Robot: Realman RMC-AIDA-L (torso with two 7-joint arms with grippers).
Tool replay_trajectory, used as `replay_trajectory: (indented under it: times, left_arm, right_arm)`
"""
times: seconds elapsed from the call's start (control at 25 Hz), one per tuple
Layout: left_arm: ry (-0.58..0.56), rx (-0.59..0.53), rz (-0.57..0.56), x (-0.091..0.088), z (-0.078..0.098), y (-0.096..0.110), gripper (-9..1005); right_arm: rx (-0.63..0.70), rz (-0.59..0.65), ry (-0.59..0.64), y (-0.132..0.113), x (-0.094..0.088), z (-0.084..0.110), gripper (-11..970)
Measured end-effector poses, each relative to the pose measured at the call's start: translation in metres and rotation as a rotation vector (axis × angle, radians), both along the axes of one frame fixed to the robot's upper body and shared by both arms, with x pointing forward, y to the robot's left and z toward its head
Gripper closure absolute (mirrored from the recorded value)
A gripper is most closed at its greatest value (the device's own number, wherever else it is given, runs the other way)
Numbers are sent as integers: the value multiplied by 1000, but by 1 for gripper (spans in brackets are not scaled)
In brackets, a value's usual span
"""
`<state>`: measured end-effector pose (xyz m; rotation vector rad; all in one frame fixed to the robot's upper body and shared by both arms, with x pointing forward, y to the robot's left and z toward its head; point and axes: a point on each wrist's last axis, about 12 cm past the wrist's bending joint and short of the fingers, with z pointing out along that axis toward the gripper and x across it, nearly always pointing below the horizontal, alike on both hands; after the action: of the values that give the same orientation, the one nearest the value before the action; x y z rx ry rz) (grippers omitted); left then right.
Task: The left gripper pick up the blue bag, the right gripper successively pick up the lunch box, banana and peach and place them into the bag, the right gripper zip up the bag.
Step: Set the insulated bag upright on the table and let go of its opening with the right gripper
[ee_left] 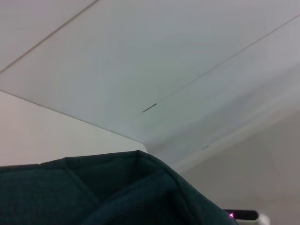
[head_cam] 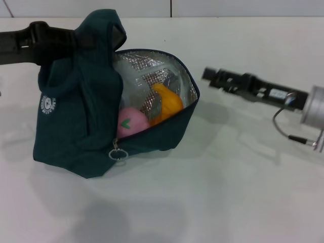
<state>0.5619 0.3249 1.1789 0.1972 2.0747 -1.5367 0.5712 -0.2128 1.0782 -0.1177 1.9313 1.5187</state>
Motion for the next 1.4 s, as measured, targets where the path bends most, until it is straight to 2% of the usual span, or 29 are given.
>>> replay_trajectory:
  times: [0.36,0.64,0.84,1.04,1.24,1.4]
  left_arm:
    - [-4,-9,-11,6,0,-4,955]
    - [-7,-4,-9,6,1,-2,956]
    - [-10,-3,-9,6,2,-2,956]
    - [-9,-3,-9,7,2,-2,955]
    - [-6,-2,-14,6,1,-3,955]
    - [-4,-6,-25,5,0,-4,955]
  right_arm:
    - [-94,105,14,29,9,0,390]
    - [-136,118,-69,30,11,3,406]
    - [-137,118,-76,30,12,4,599]
    - [-135,118,-78,31,12,4,835]
    - [-136,119,-97,32,12,4,950]
    - [-130,124,-140,31,11,6,945]
